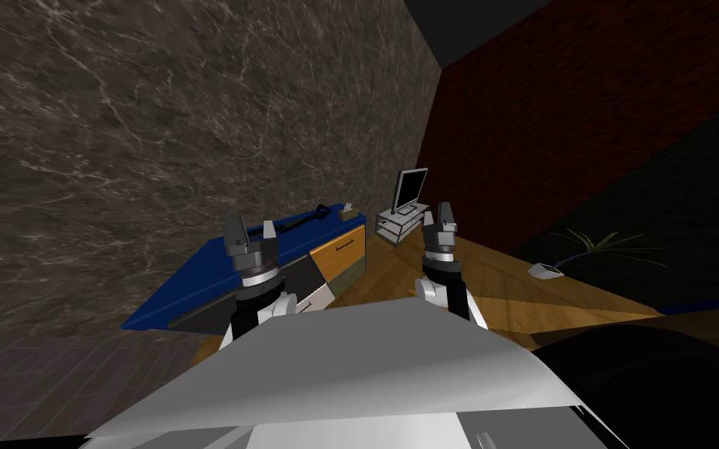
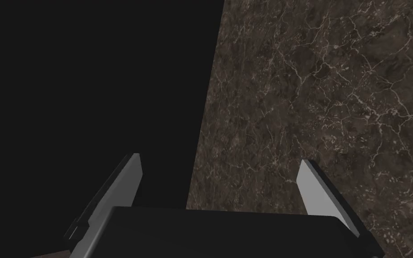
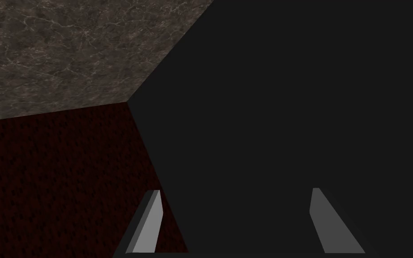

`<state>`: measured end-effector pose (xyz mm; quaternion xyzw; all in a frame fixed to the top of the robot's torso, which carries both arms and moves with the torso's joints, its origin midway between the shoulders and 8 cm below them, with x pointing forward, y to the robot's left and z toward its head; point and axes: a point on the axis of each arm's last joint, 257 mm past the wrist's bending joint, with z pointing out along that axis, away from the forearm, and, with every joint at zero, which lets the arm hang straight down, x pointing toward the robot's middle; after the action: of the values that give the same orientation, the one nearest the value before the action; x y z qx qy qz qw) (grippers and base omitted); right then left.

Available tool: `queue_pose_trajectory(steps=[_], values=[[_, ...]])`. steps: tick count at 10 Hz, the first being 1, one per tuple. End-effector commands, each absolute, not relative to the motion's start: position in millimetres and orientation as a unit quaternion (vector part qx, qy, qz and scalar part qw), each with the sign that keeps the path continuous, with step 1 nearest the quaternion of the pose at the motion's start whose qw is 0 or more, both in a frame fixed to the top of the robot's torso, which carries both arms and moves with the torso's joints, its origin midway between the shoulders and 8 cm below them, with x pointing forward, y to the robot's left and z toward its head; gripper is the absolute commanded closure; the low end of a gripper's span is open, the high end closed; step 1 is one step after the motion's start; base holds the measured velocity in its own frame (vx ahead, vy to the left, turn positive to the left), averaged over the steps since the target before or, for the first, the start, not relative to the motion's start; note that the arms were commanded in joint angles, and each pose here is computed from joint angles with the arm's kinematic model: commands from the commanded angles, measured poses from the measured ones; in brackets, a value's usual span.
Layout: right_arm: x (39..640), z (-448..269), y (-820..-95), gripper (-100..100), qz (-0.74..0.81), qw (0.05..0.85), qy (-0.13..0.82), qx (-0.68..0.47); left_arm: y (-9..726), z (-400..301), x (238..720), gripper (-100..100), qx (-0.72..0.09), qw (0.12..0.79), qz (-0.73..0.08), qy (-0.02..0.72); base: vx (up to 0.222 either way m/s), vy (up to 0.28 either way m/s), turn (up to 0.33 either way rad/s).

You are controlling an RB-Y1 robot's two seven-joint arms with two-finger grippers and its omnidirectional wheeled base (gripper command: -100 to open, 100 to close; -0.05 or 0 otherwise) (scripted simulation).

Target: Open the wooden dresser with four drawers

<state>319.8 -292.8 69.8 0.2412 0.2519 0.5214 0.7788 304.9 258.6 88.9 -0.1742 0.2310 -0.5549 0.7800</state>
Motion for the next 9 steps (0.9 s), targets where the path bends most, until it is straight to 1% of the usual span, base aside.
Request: queue_pose_trajectory(steps=[1,9], values=[[319.8,69.8,-292.8,0,0.521,0.779,0.252,0.241,258.6,88.9,304.9,0,-0.174,0.780,-0.555,0.231,0.000,0.000,0.000],[319.7,69.9,-292.8,0,0.521,0.779,0.252,0.241,258.5,89.0,304.8,0,-0.174,0.780,-0.555,0.231,0.000,0.000,0.000]])
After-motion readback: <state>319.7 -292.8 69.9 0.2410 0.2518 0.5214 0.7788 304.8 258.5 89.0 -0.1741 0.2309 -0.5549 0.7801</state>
